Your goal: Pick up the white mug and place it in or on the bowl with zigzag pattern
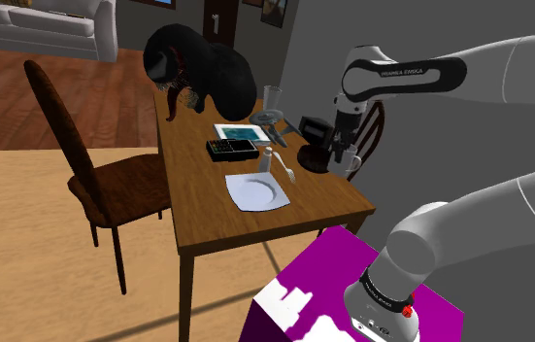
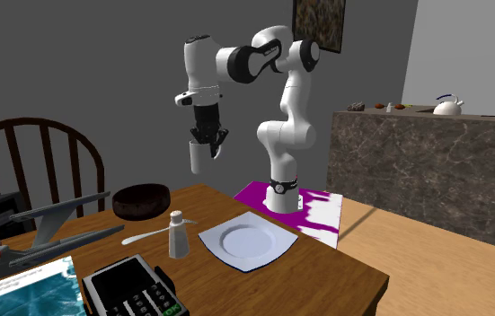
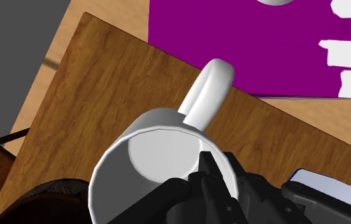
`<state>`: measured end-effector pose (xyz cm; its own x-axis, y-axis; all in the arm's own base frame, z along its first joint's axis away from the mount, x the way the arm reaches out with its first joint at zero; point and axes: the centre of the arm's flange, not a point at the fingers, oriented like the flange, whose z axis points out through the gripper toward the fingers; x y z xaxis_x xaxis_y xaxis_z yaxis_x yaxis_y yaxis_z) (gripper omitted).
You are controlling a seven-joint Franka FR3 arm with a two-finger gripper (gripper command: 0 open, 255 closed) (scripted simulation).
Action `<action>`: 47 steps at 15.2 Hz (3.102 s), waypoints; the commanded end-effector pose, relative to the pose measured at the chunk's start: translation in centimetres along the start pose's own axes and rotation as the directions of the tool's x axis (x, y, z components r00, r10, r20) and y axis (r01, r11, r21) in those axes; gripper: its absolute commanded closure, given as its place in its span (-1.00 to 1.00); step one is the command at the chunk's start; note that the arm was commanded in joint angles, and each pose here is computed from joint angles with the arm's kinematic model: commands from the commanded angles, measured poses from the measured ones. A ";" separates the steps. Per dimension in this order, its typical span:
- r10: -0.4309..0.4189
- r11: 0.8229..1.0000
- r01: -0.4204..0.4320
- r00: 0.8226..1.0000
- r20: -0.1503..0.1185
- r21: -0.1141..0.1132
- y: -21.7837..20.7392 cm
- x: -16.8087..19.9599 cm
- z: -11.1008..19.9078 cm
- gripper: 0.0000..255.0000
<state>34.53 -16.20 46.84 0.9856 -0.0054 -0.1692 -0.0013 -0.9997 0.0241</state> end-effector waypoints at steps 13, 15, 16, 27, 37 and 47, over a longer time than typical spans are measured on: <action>0.000 1.000 0.000 1.000 0.000 0.000 7.4 6.8 -5.4 1.00; 0.000 1.000 0.000 1.000 0.000 0.000 9.2 8.6 -6.0 1.00; 0.000 1.000 0.000 1.000 0.000 0.000 10.1 9.5 -6.3 1.00; 0.000 1.000 0.000 1.000 0.000 0.000 12.4 12.5 -3.0 1.00; 0.000 1.000 0.000 1.000 0.000 0.000 12.3 13.4 2.1 1.00; 0.000 1.000 0.000 1.000 0.000 0.000 12.3 13.4 2.1 -1.00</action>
<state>47.38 -28.61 42.80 0.9855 -0.0054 -0.1696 -0.0013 -0.9997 0.0240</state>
